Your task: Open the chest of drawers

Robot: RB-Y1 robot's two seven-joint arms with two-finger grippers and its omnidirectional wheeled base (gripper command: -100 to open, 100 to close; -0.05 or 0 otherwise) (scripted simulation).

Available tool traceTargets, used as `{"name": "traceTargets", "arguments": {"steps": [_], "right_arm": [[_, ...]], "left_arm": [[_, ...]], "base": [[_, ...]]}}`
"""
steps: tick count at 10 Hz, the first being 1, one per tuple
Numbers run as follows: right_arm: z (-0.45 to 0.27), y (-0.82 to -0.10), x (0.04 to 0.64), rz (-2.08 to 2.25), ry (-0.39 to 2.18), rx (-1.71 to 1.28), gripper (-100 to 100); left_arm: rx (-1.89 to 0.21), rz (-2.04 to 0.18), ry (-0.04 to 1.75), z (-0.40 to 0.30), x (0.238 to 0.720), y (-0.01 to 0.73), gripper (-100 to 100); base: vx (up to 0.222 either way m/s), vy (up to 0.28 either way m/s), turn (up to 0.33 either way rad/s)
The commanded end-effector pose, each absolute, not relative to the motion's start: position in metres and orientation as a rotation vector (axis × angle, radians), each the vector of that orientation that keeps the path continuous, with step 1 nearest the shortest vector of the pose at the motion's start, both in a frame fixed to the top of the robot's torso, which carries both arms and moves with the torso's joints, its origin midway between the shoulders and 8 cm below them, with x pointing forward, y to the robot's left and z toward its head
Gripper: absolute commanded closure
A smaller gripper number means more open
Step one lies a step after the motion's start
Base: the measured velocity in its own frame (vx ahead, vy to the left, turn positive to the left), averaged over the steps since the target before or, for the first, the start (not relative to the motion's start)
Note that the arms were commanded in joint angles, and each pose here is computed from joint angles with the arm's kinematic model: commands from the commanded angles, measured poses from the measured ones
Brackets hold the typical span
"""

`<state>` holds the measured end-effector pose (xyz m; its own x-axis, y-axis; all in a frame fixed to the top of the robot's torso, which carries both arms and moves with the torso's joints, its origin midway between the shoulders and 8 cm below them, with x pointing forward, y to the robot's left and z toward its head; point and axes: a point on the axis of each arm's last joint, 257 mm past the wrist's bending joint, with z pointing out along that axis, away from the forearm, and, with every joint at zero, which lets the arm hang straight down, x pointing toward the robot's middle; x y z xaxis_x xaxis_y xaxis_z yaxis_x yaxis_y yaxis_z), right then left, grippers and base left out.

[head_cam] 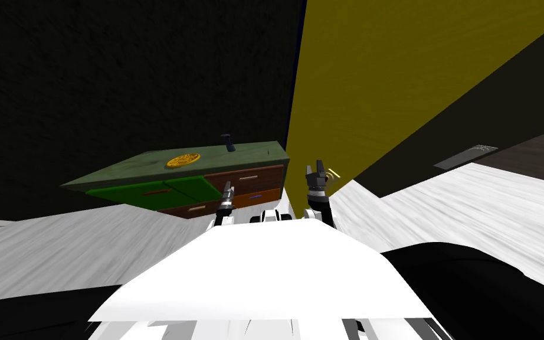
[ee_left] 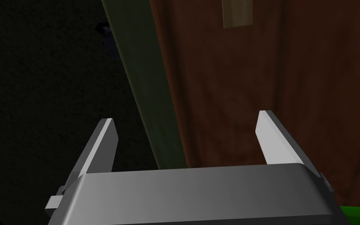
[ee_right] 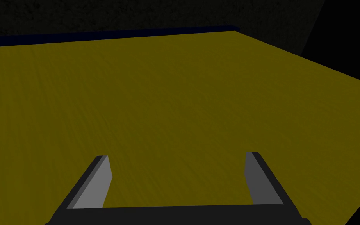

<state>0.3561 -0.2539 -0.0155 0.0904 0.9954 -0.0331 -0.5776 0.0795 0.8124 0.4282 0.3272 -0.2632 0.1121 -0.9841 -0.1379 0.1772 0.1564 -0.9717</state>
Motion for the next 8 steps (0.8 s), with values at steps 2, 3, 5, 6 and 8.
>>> {"name": "traceTargets", "arguments": {"steps": [2,3,5,6,8], "right_arm": [[-0.016,-0.254,0.356,1.343,0.721,0.74,0],[-0.016,-0.254,0.356,1.344,0.721,0.74,0],[-0.016,-0.254,0.356,1.344,0.721,0.74,0],[-0.016,-0.254,0.356,1.344,0.721,0.74,0],[-0.015,-0.254,0.356,1.344,0.721,0.74,0]], "left_arm": [[-1.106,-1.106,1.081,-0.302,0.429,0.316,-100],[-1.136,-1.112,1.076,-0.311,0.429,0.308,-100],[-1.193,-1.13,1.057,-0.323,0.429,0.292,-100],[-1.21,-1.137,1.05,-0.326,0.429,0.286,-100],[-1.199,-1.132,1.054,-0.319,0.437,0.291,-100]], "base": [[0.111,-0.025,-0.013],[0.086,-0.024,-0.011],[0.071,-0.018,-0.007],[0.047,-0.007,-0.006],[0.041,-0.002,-0.002]]}}
